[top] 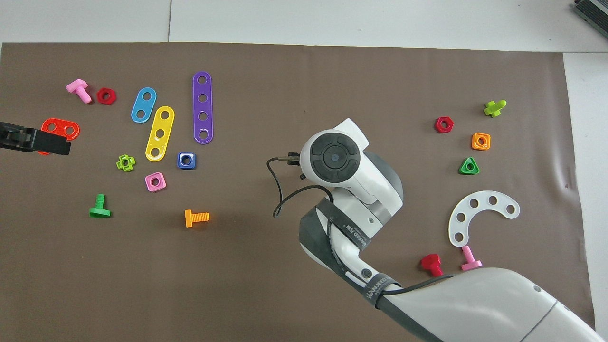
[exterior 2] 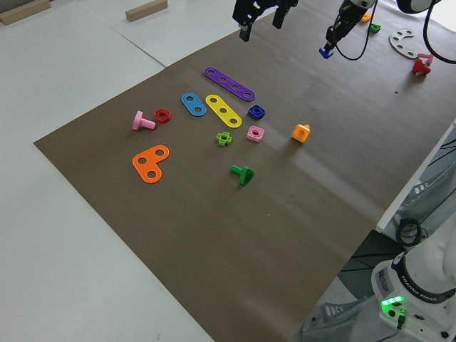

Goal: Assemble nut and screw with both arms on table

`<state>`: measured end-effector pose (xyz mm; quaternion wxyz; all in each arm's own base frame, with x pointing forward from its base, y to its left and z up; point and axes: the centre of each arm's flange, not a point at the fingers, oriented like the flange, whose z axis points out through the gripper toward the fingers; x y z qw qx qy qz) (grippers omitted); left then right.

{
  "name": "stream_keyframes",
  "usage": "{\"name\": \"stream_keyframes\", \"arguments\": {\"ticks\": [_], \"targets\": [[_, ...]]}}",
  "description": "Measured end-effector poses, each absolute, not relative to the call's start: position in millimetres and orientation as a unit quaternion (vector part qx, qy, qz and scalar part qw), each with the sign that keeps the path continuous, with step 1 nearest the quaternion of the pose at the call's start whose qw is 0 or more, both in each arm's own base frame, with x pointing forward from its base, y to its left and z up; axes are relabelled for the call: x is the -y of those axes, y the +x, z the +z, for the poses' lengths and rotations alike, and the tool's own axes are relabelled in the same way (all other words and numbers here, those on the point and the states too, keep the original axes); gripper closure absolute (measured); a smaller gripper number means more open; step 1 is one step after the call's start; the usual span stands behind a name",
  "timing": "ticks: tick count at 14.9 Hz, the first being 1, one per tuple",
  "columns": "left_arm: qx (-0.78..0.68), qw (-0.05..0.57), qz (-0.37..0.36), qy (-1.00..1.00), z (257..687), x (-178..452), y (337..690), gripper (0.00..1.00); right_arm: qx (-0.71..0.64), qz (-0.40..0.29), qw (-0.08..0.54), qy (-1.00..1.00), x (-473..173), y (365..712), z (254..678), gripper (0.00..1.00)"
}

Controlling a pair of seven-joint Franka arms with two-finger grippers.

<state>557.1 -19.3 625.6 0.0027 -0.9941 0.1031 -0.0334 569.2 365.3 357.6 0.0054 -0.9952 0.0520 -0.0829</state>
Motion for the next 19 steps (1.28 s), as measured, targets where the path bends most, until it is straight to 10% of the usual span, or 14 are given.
{"name": "stream_keyframes", "arguments": {"ticks": [17,19], "targets": [[-0.102,0.003,-0.034,-0.994,625,18,557,0.0,-0.031,-0.056,-0.002,-0.998,-395,540,315,0.81],[-0.102,0.003,-0.035,-0.994,625,18,558,0.0,-0.031,-0.056,-0.002,-0.998,-395,541,315,0.65]]}}
